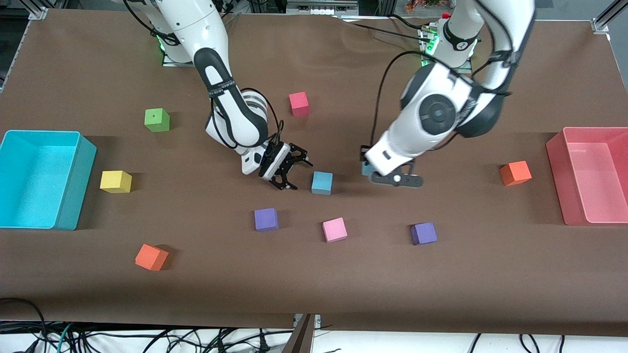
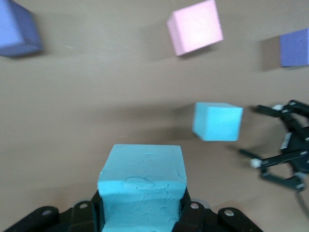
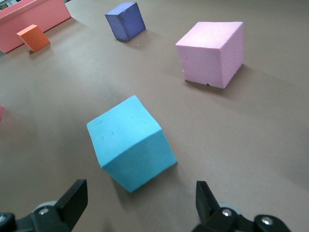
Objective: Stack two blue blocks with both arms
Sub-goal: 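Lower the held light blue cube onto the placed cube with the left gripper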
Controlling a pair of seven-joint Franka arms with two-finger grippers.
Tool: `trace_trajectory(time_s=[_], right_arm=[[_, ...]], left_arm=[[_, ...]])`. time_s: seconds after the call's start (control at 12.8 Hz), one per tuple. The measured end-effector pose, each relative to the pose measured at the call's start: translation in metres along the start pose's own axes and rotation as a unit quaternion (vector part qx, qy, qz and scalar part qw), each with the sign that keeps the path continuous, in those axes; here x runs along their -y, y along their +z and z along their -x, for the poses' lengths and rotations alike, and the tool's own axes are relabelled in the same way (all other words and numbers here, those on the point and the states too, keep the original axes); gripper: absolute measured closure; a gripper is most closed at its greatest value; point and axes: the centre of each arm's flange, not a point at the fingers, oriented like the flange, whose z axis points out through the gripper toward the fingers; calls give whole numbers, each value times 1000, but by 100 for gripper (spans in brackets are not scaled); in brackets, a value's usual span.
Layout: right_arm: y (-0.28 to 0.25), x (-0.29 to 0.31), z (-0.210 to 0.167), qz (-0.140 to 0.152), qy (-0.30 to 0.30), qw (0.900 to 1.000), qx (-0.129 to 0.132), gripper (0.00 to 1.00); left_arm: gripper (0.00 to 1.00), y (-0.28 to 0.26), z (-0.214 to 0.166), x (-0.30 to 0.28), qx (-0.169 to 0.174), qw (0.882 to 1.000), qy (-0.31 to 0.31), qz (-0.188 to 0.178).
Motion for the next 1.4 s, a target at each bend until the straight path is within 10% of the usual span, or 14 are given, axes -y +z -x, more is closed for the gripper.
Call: trace_trajectory(time_s=[0.47, 1.4], right_arm=[[16, 1, 4, -8, -34, 999, -24, 0], [26, -1, 1, -19, -44, 998, -36, 0]], left_arm=[[43, 77, -7, -94, 3, 999, -54, -7], [43, 121, -16, -106, -22, 998, -65, -6]])
